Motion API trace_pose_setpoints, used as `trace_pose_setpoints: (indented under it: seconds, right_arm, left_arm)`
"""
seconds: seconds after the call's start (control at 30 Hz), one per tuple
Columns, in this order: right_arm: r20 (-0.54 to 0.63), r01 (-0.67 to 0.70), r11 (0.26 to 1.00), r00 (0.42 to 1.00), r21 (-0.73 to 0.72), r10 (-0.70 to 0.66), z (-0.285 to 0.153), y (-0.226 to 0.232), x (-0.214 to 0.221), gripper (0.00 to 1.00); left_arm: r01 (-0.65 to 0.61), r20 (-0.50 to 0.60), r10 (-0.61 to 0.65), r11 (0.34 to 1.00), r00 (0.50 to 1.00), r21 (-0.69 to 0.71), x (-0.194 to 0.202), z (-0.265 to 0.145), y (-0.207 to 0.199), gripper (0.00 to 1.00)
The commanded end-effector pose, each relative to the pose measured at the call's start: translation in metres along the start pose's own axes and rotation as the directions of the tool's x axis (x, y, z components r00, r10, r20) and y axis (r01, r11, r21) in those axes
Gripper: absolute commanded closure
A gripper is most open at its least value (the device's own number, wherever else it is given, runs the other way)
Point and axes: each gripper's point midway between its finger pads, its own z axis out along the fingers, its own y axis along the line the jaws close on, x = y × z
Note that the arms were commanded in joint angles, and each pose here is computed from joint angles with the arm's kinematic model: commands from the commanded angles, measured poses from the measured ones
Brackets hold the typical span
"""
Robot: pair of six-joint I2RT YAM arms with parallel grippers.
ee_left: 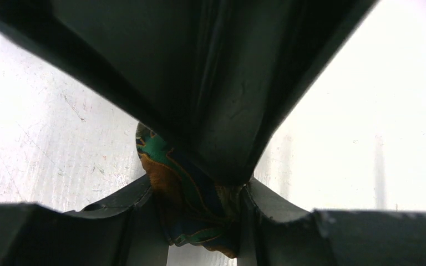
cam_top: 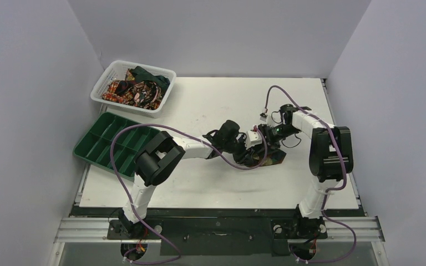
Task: Roll the ties
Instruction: Roll the tie at the center of the board.
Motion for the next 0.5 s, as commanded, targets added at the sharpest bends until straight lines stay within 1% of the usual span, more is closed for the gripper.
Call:
trace_pose_setpoints:
  seconds: [0.0, 0.03, 0.07, 0.13, 0.2, 0.23, 0.3, 0.47]
  right_arm:
    - [-0.059, 0.005, 0.997, 0.998, 0.076, -0.001, 0.014, -0.029, 0.005, 0.69]
    - [-0.062, -0.009, 0.994, 0.998, 0.108, 0.015, 0.014, -0.038, 0.004, 0.8]
    - [-0.066, -0.019, 0.992, 0.997, 0.121, 0.027, 0.015, -0.043, 0.003, 0.84]
    - [-0.055, -0.027, 0.987, 0.998, 0.159, 0.036, 0.013, -0.055, 0.0, 1.0]
    - [-0.048, -0.024, 0.983, 0.998, 0.182, 0.033, 0.012, -0.061, -0.002, 1.0]
    - [-0.046, -0.026, 0.981, 0.998, 0.192, 0.035, 0.011, -0.063, -0.002, 1.0]
    - [-0.044, -0.03, 0.975, 0.998, 0.221, 0.04, 0.01, -0.07, -0.002, 1.0]
    - [-0.037, -0.049, 0.946, 0.997, 0.319, 0.065, 0.005, -0.091, -0.002, 1.0]
  left_arm:
    - [0.106, -0.184, -0.105, 0.994, 0.977, -0.008, 0.069, -0.001, -0.007, 0.75]
    - [0.099, -0.176, -0.098, 0.995, 0.979, -0.004, 0.068, -0.001, -0.007, 0.74]
    - [0.095, -0.164, -0.094, 0.996, 0.982, -0.002, 0.066, -0.001, -0.006, 0.73]
    - [0.085, -0.147, -0.083, 0.996, 0.986, 0.007, 0.062, -0.001, -0.006, 0.69]
    - [0.073, -0.124, -0.071, 0.997, 0.99, 0.008, 0.056, -0.001, -0.004, 0.59]
    - [0.075, -0.113, -0.073, 0.997, 0.991, 0.007, 0.053, -0.001, -0.003, 0.52]
    - [0.07, -0.056, -0.069, 0.997, 0.996, 0.015, 0.039, -0.001, -0.001, 0.45]
    - [0.009, 0.125, -0.011, 1.0, 0.992, 0.021, -0.003, -0.007, 0.0, 0.35]
